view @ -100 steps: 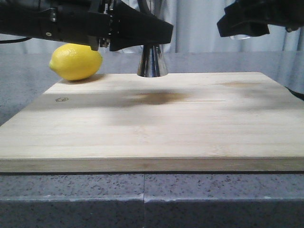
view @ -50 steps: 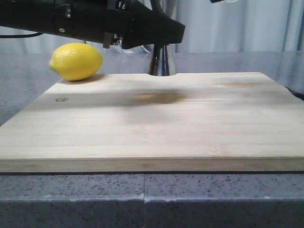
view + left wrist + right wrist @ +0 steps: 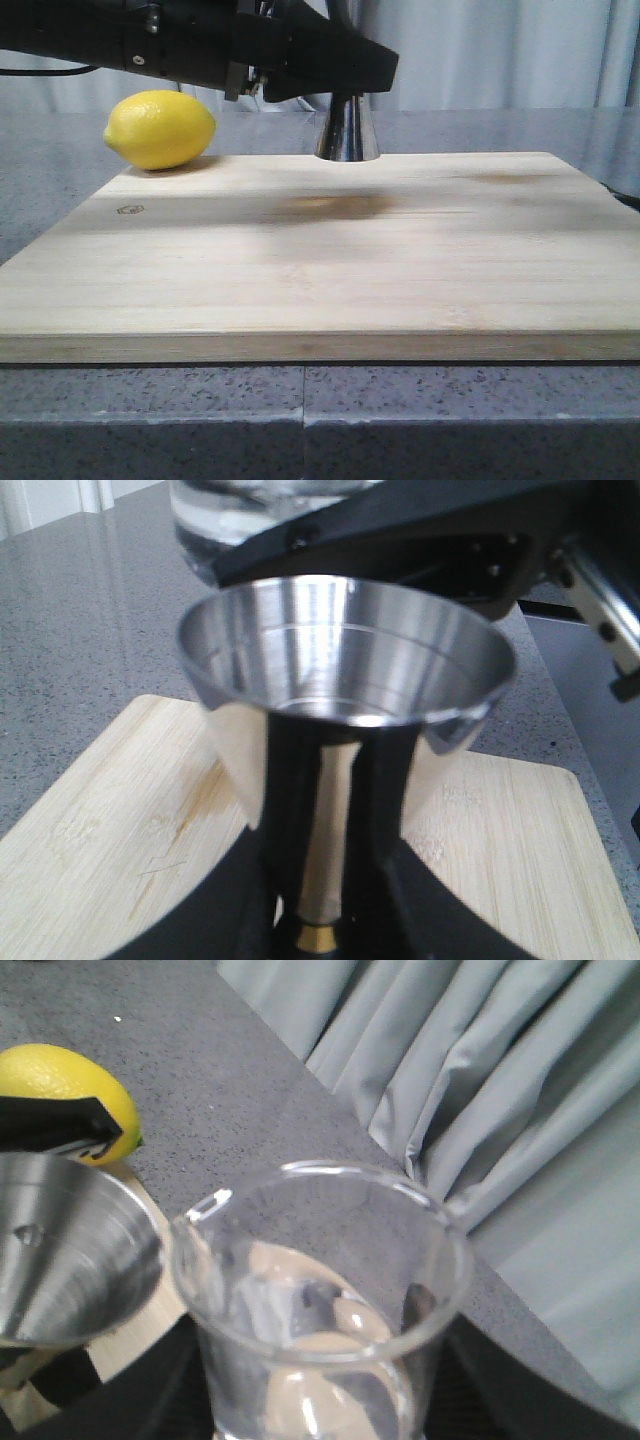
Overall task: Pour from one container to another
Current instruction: 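Lift the jigger with the left gripper and the beaker with the right gripper, then tilt the beaker with the right gripper, pouring liquid into the jigger cup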
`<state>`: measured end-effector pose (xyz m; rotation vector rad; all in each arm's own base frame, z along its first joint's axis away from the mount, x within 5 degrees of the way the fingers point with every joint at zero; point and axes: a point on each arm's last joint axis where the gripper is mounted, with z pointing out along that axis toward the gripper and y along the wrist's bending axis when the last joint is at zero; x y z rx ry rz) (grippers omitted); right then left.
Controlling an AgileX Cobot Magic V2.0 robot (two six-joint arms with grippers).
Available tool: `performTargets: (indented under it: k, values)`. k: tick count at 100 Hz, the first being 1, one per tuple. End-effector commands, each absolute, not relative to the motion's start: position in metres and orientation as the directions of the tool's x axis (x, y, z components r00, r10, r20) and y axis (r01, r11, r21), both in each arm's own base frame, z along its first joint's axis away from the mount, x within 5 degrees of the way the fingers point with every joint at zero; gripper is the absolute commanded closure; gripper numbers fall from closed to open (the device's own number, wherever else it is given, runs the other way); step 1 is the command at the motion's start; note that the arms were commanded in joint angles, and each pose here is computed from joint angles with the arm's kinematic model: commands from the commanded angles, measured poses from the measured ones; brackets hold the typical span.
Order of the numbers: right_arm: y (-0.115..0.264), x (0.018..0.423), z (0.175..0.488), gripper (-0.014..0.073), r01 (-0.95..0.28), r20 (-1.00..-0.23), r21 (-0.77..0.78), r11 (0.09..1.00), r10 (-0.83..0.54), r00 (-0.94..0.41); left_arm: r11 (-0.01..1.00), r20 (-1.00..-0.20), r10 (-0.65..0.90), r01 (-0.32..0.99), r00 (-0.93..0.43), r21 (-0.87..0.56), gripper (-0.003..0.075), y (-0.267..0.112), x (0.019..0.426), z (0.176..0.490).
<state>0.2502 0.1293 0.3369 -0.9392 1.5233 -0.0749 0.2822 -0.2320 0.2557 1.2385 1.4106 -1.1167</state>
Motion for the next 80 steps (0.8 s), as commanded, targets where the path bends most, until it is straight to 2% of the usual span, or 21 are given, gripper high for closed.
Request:
performTargets:
  k: [1,80]
  values:
    - [0.1336,0.2424,0.3656,0.0284,-0.460,-0.788,-0.611,0.644,-0.549,0.278,0.058,-0.998,0.048,0.998,-0.043,-0.041,0.0661,-0.2344,0.2772,0.2854]
    - [0.1370,0.2400,0.3640,0.0284,-0.400,-0.592,-0.801,0.445,-0.691,0.416,0.027,-0.998,0.047,0.999,-0.036,-0.035,0.0661,-0.2345,0.2745,0.2856]
